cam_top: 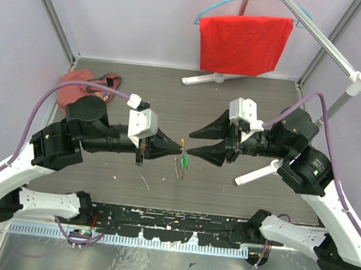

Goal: Put the keys on the keyring

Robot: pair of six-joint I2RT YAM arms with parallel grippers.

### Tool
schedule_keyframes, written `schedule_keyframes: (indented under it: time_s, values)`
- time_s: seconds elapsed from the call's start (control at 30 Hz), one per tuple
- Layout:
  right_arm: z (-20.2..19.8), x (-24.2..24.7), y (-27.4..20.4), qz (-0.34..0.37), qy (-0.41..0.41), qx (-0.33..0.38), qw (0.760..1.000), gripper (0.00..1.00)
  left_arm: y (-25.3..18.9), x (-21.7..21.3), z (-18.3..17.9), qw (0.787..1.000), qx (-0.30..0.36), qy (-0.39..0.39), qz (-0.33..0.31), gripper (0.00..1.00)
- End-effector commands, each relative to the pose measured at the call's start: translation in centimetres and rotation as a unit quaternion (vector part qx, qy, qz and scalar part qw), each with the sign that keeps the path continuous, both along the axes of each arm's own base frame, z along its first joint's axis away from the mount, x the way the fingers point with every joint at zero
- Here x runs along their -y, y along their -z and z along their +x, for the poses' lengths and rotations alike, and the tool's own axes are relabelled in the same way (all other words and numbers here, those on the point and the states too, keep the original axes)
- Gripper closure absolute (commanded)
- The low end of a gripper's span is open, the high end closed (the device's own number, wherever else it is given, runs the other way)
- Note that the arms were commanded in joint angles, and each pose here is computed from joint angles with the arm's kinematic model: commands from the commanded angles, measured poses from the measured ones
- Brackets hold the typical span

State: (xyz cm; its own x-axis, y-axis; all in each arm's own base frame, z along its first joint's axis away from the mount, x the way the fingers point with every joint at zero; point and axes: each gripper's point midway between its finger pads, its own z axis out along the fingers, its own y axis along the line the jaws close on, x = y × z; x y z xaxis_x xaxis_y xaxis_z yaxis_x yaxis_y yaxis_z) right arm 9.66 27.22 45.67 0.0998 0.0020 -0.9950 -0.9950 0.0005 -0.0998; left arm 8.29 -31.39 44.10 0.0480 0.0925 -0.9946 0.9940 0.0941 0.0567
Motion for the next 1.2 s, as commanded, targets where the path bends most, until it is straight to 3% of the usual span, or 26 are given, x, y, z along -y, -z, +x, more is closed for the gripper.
schedule_keyframes:
  time_s: [0.0,0.13,0.5,1.17]
  values:
    - [0.3,1.6,-4.0,0.064,0.054,0.01,0.996,0.52,-2.3,-0.8,-0.4,0.997,0.034,0.001,-0.064,1.0]
    - [1.1,2.2,-4.9,0.091,0.097,-0.036,0.991,0.52,-3.3,-1.5,0.0,0.993,0.047,-0.019,-0.103,1.0]
    - [1.1,0.3,-3.6,0.073,0.069,-0.134,0.986,0.52,-5.3,-2.4,1.2,0.98,0.065,-0.064,-0.176,1.0]
    - [0.9,-0.3,-4.3,0.09,0.05,-0.156,0.982,0.52,-6.1,-1.9,1.3,0.978,0.071,-0.059,-0.189,1.0]
